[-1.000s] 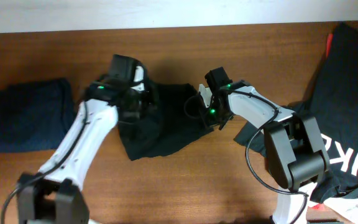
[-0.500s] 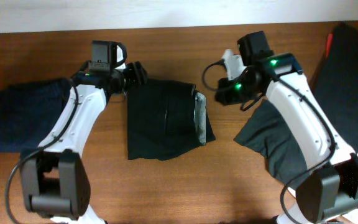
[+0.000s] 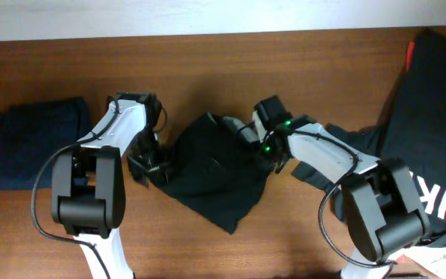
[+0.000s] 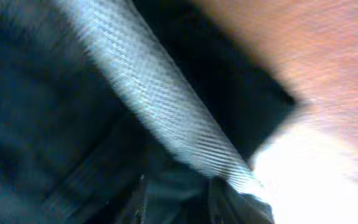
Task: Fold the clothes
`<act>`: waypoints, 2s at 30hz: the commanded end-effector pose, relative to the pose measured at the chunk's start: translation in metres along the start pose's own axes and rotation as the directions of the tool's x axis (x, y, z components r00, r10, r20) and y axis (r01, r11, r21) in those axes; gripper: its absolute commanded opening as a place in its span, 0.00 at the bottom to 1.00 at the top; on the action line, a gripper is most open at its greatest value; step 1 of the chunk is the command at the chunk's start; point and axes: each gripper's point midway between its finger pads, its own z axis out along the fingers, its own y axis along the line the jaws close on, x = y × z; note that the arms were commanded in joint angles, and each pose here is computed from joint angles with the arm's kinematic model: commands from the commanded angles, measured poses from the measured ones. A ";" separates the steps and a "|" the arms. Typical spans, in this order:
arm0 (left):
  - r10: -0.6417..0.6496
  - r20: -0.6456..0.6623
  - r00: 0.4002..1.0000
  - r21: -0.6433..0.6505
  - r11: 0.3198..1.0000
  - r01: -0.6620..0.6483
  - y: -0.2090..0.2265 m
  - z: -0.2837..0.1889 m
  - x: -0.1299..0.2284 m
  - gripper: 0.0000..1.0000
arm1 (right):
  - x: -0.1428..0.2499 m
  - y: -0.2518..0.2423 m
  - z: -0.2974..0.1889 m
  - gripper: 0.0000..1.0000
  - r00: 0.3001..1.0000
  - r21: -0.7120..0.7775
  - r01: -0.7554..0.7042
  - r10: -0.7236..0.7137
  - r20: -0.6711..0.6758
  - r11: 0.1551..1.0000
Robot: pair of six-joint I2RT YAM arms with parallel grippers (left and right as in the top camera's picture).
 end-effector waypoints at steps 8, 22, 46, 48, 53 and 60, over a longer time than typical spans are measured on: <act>0.383 0.605 0.698 0.049 0.857 -0.513 -0.061 -0.122 -0.044 0.99 | -0.034 -0.012 -0.140 0.56 0.997 0.084 -0.040 0.033 0.076 0.996; 0.577 0.422 0.699 0.339 0.615 -0.712 -0.127 -0.003 -0.060 0.00 | -0.023 -0.013 -0.139 0.57 0.999 0.091 -0.039 0.036 0.031 0.995; -0.157 0.833 0.530 0.042 0.974 0.224 0.270 -0.241 -0.121 0.06 | -0.019 -0.014 -0.139 0.58 0.999 0.093 -0.039 0.038 0.016 0.995; -0.267 0.820 0.507 0.112 0.943 0.314 0.308 -0.231 -0.118 0.99 | -0.017 -0.014 -0.139 0.58 0.999 0.094 -0.039 0.039 0.005 0.995; -0.361 0.800 0.479 0.410 0.912 0.003 0.269 -0.246 -0.122 0.99 | -0.014 -0.014 -0.139 0.59 0.999 0.095 -0.039 0.040 -0.005 0.995; 0.006 0.661 0.751 0.327 0.898 -0.295 0.063 -0.200 -0.103 0.99 | -0.012 0.009 -0.144 0.90 0.977 -0.190 -0.211 0.201 -0.067 0.959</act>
